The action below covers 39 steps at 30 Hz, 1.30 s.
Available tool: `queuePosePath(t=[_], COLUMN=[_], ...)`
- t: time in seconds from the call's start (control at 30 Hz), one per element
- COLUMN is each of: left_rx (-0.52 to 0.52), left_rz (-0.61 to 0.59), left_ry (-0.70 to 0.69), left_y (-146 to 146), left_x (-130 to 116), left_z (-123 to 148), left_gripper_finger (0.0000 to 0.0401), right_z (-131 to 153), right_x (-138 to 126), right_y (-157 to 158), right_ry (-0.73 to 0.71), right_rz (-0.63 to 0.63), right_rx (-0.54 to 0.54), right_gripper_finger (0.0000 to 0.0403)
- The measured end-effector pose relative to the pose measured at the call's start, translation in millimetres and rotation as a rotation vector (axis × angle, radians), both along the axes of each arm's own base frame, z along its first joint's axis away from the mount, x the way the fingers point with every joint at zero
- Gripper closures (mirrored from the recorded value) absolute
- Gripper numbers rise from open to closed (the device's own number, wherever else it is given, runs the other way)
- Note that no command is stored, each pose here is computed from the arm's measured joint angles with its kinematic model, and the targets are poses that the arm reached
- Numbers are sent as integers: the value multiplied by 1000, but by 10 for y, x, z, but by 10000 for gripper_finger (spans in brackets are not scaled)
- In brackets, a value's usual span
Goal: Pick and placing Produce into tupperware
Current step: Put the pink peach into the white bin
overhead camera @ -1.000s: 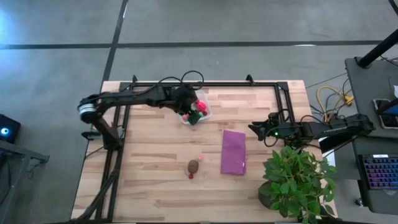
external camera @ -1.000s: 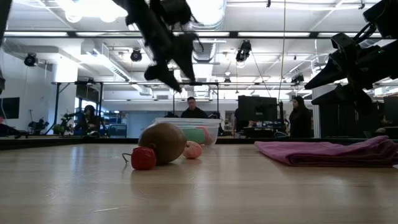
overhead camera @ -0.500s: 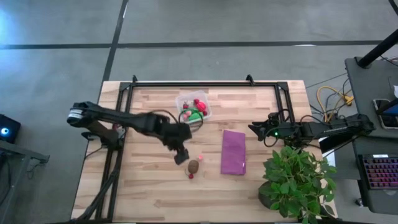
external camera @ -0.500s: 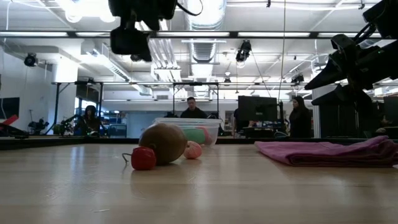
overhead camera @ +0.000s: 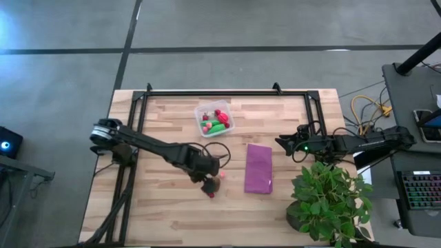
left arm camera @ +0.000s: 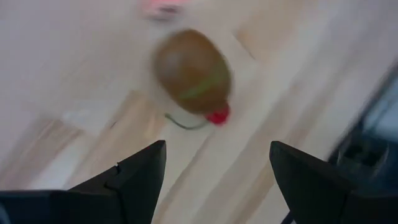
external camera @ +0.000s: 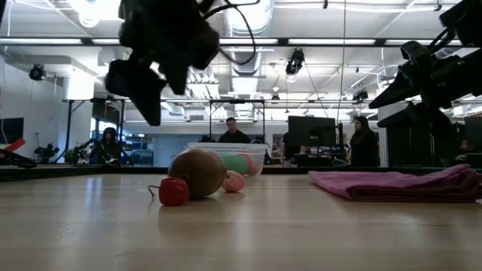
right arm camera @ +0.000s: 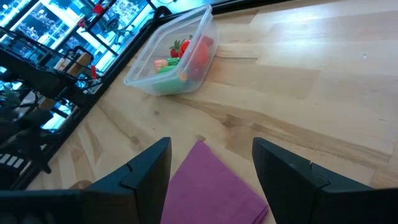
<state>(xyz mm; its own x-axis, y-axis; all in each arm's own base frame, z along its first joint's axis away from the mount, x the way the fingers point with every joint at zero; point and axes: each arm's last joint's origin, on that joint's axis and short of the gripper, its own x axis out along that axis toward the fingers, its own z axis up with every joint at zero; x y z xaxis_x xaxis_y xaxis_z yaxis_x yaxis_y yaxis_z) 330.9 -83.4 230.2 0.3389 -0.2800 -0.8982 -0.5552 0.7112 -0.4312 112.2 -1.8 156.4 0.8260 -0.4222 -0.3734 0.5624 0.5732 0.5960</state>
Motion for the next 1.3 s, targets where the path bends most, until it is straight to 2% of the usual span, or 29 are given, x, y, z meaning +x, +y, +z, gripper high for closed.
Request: queuePosePath(t=[0.07, 0.13, 0.27, 0.37, 0.53, 0.7, 0.93, 1.17, 1.3], left_rx=[-24, -54, -23, 38, 194, 218, 332, 467, 449], left_rz=[180, 298, 337, 252, -56, -108, -283, -443, -443], left_ry=[47, 84, 73, -71, -342, -270, -215, -200, -218], left_y=[26, 46, 84, 101, 125, 242, 283, 307, 307], left_x=[6, 4, 26, 127, 333, 470, 537, 477, 495], left_z=[-22, -40, -57, 9, 83, -164, -457, -423, -390], left_gripper_finger=[129, 129, 129, 129, 129, 129, 129, 129, 129], right_z=[0, 0, 0, 0, 0, 0, -2, -5, -5], right_x=[0, 0, 0, 0, 0, 0, 2, 7, 7], right_y=[0, 0, 0, 0, 0, 1, 7, 21, 21], right_ry=[0, 0, 0, 0, 0, 0, -1, 3, 3], right_rz=[0, 1, 1, 1, 1, 1, 22, 70, 70], right_rx=[0, 0, 0, 0, 0, 0, 16, 37, 36], right_gripper_finger=[186, 186, 186, 186, 186, 186, 186, 186, 186])
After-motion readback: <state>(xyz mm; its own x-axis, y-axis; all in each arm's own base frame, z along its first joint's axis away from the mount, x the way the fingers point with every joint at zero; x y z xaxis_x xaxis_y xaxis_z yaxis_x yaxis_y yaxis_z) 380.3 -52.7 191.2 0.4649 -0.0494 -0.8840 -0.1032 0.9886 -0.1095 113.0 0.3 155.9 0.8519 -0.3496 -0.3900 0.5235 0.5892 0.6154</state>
